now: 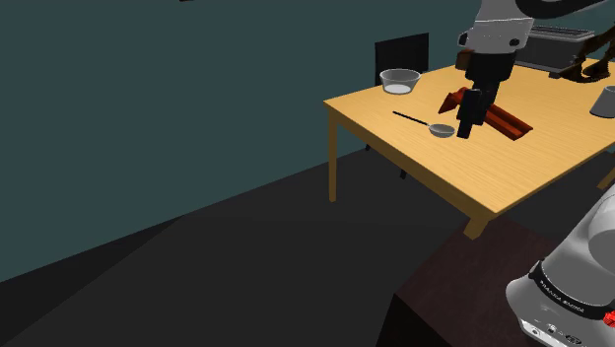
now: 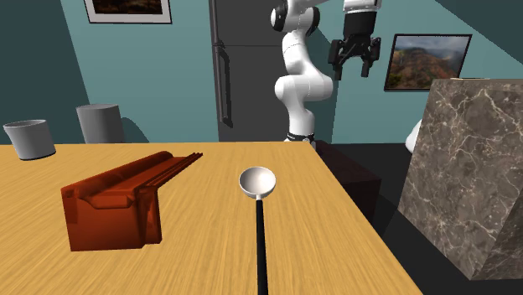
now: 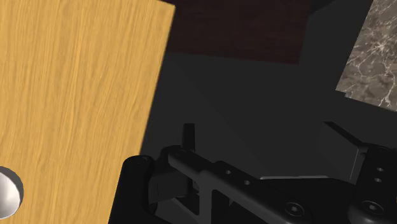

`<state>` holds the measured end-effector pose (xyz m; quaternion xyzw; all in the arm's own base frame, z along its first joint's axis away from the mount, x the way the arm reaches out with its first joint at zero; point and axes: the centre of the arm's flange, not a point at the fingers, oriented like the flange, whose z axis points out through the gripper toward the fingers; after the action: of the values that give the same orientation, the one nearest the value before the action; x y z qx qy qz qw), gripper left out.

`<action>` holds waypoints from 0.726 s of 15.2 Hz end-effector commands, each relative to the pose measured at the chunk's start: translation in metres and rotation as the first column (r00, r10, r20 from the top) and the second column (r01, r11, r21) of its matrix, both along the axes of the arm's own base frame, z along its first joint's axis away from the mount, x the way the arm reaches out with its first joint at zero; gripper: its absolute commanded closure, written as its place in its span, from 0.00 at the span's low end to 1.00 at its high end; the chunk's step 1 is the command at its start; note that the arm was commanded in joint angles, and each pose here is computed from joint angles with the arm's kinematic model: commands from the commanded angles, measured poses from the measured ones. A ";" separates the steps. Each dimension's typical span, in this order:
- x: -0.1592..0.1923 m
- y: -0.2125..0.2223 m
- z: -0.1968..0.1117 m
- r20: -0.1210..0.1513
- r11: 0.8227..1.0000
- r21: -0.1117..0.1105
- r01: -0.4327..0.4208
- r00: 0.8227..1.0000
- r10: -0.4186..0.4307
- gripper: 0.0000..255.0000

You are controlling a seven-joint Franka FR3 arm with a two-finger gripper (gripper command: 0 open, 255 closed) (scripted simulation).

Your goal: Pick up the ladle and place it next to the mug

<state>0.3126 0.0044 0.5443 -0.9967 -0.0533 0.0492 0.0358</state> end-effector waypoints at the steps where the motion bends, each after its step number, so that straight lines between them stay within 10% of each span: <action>1: 0.000 0.000 0.000 0.000 1.000 0.000 0.000 1.000 0.000 0.00; 11: 0.077 -0.086 -0.052 0.056 0.996 0.005 0.085 0.995 -0.085 0.00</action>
<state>0.3826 -0.0710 0.4974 -0.9989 -0.0163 0.0234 0.0382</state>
